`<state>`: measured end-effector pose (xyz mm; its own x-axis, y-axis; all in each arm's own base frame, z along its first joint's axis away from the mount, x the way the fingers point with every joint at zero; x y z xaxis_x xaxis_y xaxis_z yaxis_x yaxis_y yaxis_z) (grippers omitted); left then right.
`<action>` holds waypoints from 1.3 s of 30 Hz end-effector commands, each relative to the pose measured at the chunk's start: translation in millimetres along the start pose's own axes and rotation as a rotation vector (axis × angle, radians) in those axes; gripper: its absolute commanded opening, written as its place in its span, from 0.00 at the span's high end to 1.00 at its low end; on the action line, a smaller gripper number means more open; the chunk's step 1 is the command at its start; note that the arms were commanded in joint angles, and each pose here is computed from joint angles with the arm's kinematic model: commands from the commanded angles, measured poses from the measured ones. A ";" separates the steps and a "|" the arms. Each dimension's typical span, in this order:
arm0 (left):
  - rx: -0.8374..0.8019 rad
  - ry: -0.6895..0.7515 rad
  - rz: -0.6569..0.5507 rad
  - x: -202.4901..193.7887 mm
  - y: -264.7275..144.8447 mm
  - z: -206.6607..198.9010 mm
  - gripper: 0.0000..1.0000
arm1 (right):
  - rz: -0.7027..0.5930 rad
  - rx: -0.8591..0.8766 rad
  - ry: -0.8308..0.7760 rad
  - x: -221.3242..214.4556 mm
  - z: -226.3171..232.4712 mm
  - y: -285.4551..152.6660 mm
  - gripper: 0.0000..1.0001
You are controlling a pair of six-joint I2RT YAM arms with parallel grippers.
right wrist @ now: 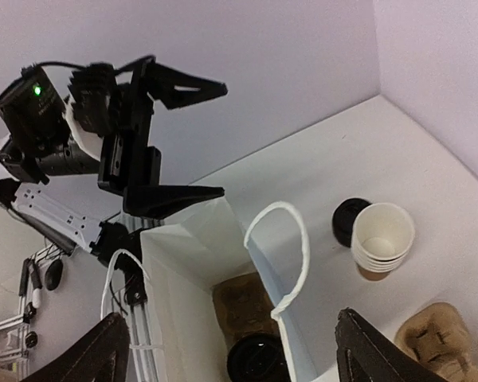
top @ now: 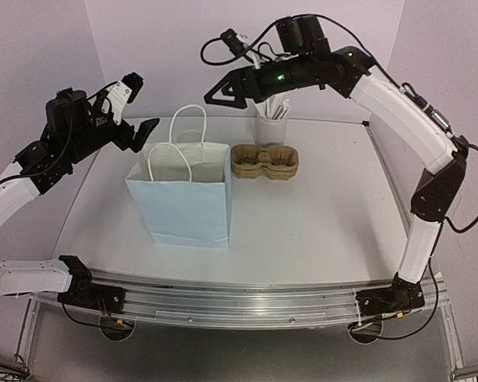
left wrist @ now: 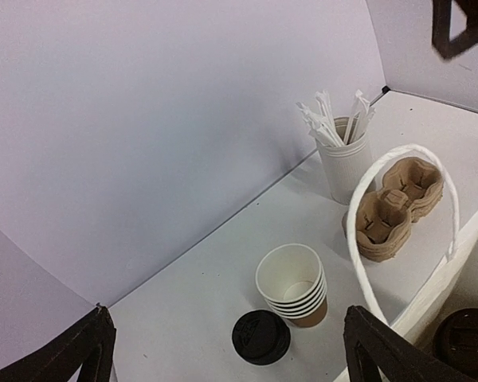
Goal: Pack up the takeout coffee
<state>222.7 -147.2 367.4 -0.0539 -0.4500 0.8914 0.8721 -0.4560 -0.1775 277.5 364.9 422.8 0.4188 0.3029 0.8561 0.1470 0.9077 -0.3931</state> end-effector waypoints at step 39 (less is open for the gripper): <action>0.294 -0.210 0.235 -95.6 2.2 48.5 0.00 | -0.007 -0.703 0.244 -63.3 -287.4 34.1 0.70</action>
<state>249.9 -69.7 297.9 0.2631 -0.3605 0.8949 0.9396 -0.1146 -0.3225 504.8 290.8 260.2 0.6113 0.1583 0.7754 0.6546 0.4495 -0.6078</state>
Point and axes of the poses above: each gripper's point midway between its finger pads, its own y axis out along the fingers, its own z axis along the line the jaws close on, x = y × z, the point moved 9 cm from there along -y, back along the fingers
